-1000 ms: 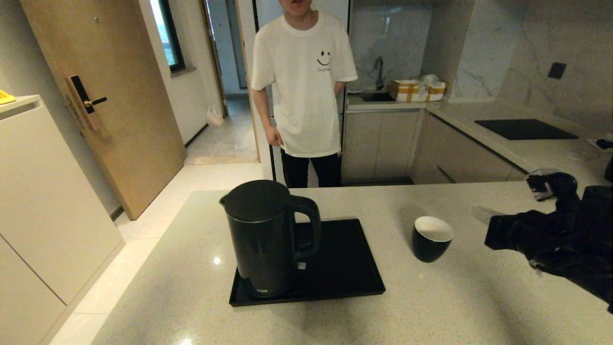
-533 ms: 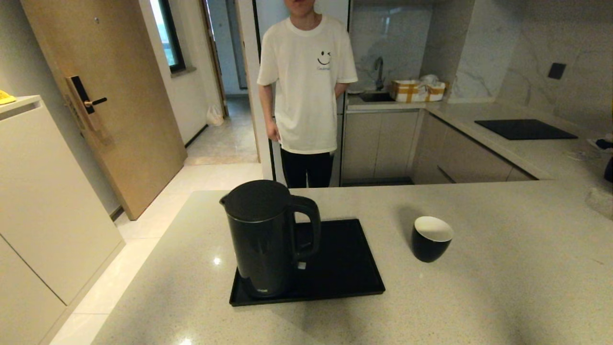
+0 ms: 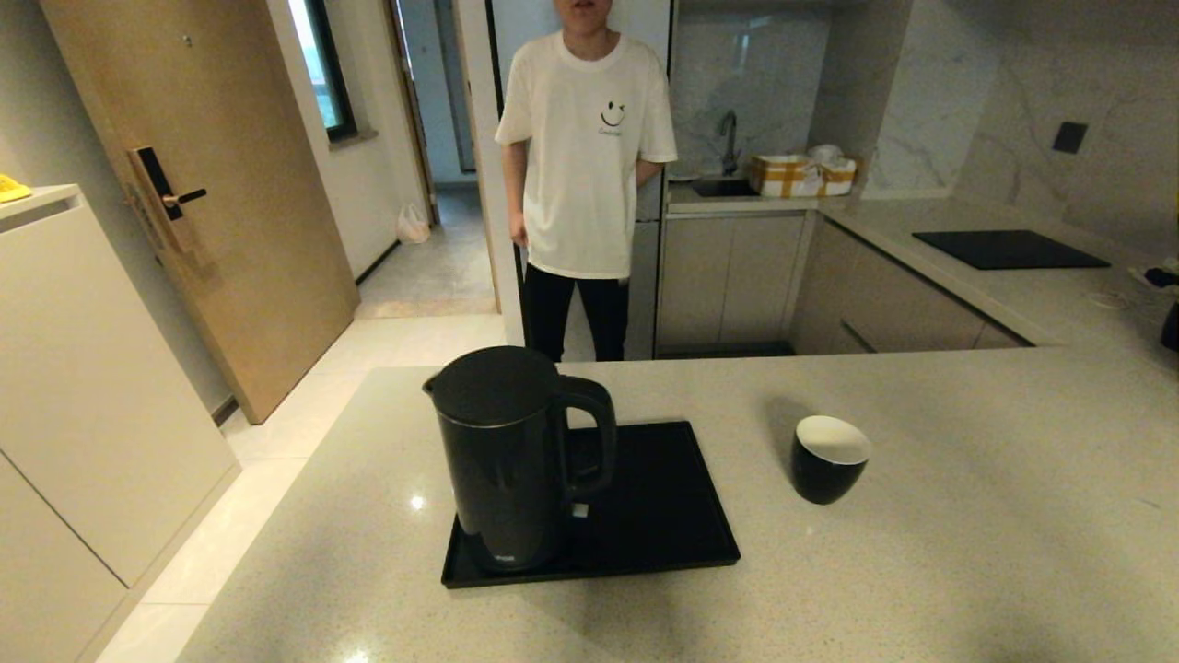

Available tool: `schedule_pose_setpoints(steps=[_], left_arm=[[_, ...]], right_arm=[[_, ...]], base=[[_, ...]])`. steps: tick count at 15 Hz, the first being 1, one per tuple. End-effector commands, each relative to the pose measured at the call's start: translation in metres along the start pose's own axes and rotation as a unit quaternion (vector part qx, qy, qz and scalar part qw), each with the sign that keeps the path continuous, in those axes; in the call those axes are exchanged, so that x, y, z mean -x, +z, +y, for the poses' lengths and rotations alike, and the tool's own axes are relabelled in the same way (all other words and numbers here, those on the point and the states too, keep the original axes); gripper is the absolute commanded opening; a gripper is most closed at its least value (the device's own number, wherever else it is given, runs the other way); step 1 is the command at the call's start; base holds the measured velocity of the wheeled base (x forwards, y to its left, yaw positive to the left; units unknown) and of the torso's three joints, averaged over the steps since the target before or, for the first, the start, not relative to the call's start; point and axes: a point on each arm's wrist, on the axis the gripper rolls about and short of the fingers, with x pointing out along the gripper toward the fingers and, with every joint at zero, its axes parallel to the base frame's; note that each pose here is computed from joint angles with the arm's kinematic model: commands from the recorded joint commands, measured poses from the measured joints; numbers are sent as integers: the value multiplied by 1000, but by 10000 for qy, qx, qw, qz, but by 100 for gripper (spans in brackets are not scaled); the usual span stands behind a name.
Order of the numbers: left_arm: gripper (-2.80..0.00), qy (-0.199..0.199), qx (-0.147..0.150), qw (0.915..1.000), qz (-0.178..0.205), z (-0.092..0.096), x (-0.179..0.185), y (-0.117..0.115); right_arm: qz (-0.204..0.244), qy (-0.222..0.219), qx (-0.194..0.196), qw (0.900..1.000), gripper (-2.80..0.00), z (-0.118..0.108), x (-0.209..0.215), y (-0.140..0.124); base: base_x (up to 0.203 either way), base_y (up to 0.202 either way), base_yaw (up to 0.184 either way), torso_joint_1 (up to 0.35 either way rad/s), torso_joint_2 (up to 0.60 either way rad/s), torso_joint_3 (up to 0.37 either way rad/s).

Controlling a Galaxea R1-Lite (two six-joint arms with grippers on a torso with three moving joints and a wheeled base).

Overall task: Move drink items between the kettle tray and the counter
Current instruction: Pick up the kettle

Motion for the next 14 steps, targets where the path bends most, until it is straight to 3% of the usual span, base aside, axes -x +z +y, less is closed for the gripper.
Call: schedule_pose_setpoints(steps=[1, 5, 9, 10, 14], left_arm=[[-280, 1, 0, 10000, -1, 0, 0, 0], [-280, 1, 0, 10000, -1, 0, 0, 0], [-280, 1, 0, 10000, -1, 0, 0, 0], [-280, 1, 0, 10000, -1, 0, 0, 0], [-280, 1, 0, 10000, -1, 0, 0, 0]], right_arm=[[-39, -103, -68, 9999, -280, -5, 31, -7], [-22, 536, -113, 9985, -280, -3, 55, -47], [-461, 929, -289, 9942, -280, 4, 18, -83], [-681, 1017, -354, 9919, -280, 5, 16, -84], [-692, 1031, -363, 9916, -280, 5, 16, -84]], base=[[0, 0, 0, 0, 0, 0], [0, 0, 0, 0, 0, 0], [0, 0, 0, 0, 0, 0], [0, 0, 0, 0, 0, 0], [0, 0, 0, 0, 0, 0]])
